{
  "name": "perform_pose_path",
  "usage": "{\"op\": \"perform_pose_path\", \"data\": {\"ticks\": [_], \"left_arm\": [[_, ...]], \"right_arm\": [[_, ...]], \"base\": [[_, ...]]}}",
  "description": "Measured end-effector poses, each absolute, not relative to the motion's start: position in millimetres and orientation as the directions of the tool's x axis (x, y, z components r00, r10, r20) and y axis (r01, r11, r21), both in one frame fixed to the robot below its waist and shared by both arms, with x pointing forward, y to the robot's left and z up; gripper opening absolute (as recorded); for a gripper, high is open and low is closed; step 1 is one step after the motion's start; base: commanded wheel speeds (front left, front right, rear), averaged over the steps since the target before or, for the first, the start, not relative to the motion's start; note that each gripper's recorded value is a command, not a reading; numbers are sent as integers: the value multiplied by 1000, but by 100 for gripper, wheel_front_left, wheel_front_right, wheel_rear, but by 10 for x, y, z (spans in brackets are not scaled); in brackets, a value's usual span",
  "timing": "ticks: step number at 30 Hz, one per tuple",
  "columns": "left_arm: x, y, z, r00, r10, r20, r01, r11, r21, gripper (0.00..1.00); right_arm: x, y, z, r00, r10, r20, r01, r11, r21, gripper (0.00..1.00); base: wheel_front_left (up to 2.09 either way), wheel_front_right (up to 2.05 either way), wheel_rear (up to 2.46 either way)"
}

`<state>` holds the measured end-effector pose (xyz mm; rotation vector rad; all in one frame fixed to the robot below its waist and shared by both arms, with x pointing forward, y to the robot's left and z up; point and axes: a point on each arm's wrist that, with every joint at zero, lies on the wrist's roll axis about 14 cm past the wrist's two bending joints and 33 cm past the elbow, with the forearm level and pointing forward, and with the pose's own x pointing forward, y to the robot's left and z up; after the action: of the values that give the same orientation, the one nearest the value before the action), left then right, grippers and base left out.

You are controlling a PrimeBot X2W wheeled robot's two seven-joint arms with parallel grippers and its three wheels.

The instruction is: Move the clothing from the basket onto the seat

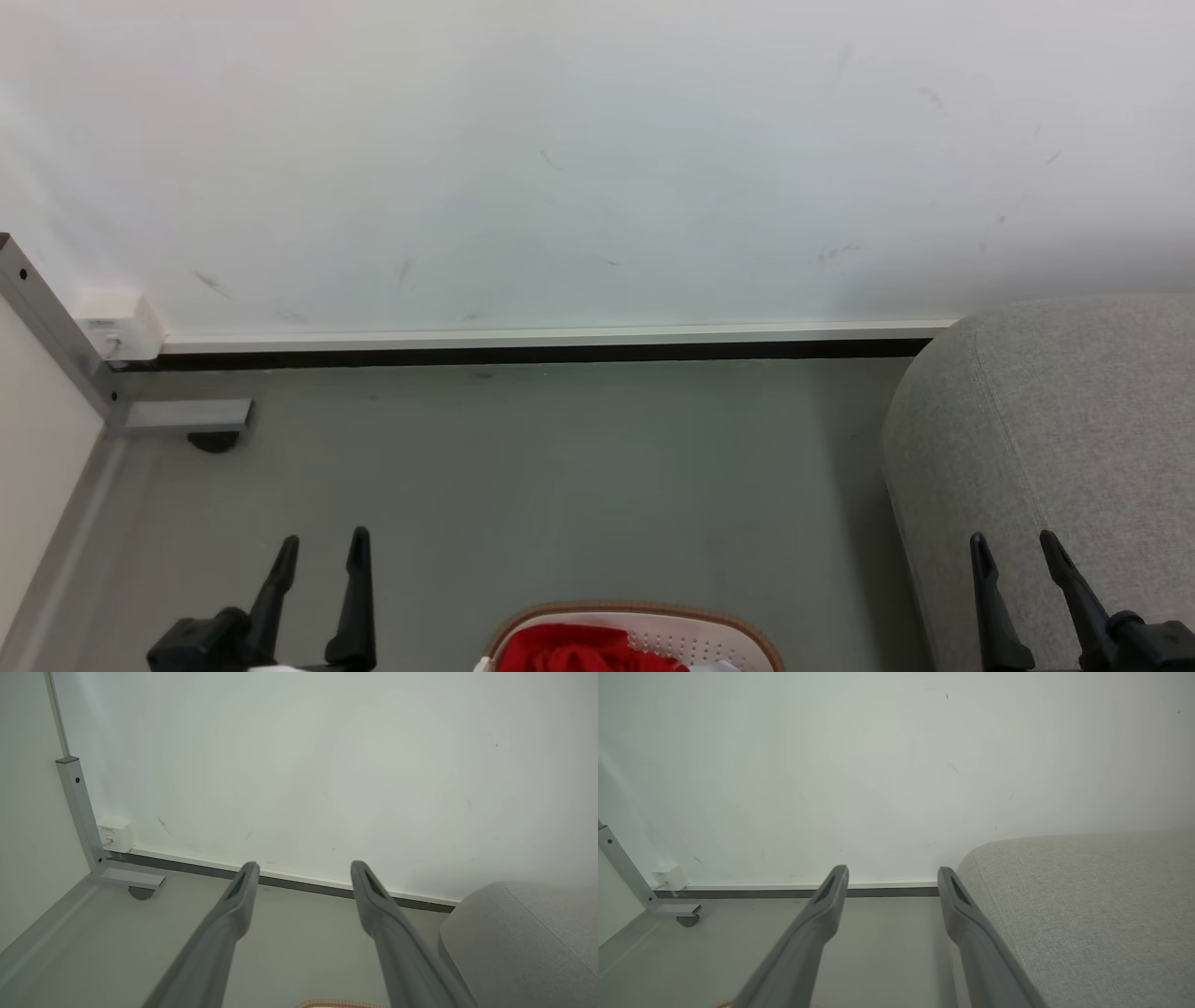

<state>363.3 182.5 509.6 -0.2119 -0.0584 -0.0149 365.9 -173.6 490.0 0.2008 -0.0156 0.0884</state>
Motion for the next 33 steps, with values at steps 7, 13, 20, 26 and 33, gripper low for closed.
{"op": "perform_pose_path", "data": {"ticks": [7, 13, 20, 26, 33], "left_arm": [[3626, 1796, 5090, 997, -29, 66, 40, 984, -174, 100], [3597, 1757, 5023, 997, -54, 51, 60, 988, -140, 100], [3587, 1705, 4997, 995, -84, 52, 89, 991, -100, 100], [3580, 1689, 4990, 994, -98, 54, 101, 993, -63, 100], [3569, 1661, 4986, 992, -115, 57, 116, 993, -15, 100]], "right_arm": [[3646, -1773, 4856, 997, 73, 13, -74, 982, 175, 100], [3631, -1764, 4827, 997, 71, 4, -71, 985, 155, 100], [3626, -1772, 4805, 998, 70, -1, -70, 991, 115, 100], [3623, -1770, 4793, 997, 73, -6, -72, 994, 78, 100], [3619, -1746, 4760, 996, 82, -19, -82, 996, 31, 100]], "base": [[0, 0, 0], [0, 0, 0], [0, 0, 0], [0, 0, 0], [0, 0, 0]]}}
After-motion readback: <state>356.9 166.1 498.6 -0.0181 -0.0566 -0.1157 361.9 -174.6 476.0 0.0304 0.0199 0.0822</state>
